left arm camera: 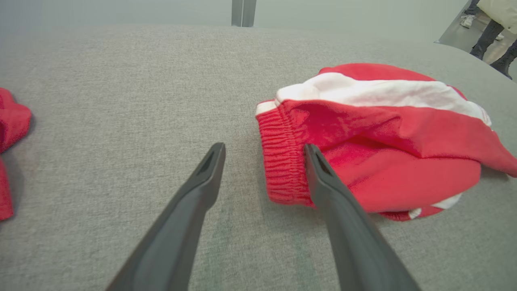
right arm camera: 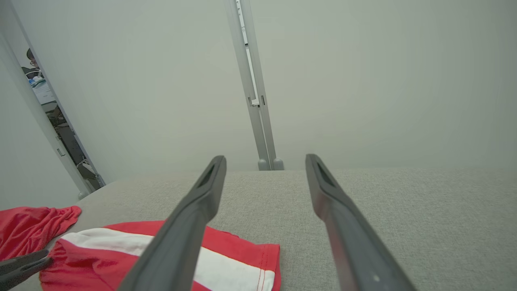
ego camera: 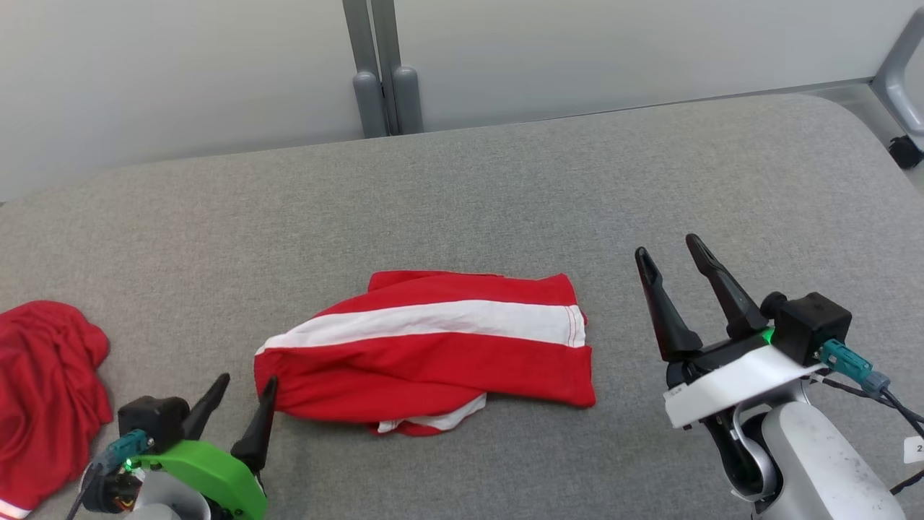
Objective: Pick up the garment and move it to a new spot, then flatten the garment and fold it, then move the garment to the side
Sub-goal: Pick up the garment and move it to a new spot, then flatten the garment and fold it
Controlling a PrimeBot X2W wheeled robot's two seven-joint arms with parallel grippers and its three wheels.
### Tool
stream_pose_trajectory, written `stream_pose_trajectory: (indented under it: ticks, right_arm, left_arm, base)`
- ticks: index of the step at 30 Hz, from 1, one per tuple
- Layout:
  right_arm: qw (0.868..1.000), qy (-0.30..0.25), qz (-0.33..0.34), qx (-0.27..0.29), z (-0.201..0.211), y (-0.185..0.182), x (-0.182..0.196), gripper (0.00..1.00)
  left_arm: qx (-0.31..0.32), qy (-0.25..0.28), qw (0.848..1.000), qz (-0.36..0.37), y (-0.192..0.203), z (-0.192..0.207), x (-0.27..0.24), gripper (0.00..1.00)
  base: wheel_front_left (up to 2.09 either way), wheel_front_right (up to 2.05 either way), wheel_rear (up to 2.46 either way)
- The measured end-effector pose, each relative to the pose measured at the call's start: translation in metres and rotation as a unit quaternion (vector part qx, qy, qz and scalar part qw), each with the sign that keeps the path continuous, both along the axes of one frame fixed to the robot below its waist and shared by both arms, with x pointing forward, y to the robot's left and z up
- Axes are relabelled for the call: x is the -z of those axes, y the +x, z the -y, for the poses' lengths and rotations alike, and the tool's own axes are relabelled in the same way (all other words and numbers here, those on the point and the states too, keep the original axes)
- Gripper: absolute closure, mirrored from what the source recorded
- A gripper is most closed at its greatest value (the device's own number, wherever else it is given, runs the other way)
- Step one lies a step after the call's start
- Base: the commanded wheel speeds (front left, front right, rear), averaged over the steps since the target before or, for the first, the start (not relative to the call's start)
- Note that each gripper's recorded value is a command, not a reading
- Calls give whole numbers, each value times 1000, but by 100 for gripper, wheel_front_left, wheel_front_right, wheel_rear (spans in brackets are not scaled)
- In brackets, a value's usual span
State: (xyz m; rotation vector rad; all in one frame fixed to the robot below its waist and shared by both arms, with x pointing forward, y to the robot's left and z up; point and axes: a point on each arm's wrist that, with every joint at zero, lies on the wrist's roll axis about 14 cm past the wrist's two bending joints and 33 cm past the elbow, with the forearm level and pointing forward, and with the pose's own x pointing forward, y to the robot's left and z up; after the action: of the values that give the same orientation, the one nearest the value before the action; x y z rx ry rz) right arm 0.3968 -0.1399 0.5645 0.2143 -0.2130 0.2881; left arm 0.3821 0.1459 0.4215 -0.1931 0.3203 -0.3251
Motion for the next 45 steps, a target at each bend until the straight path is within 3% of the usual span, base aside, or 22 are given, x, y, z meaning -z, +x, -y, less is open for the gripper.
stream_pose_trajectory:
  ticks: [5,16,38,45]
  right_arm:
    - [1000,-1,-1,2,2,0,1,0]
    - [1000,-7,2,8,7,-3,1,0]
    - [999,-12,-44,26,16,-7,31,0]
    - [997,-16,-78,13,11,-8,51,0]
  left_arm:
    - [-63,6,994,90,14,-20,-53,0]
    - [-141,26,974,177,-10,-38,-97,0]
    - [-136,42,978,153,-25,-35,-70,0]
    - [-106,36,987,115,-25,-25,-58,0]
  base:
    - [0,0,0]
    - [0,0,0]
    - [0,0,0]
    - [0,0,0]
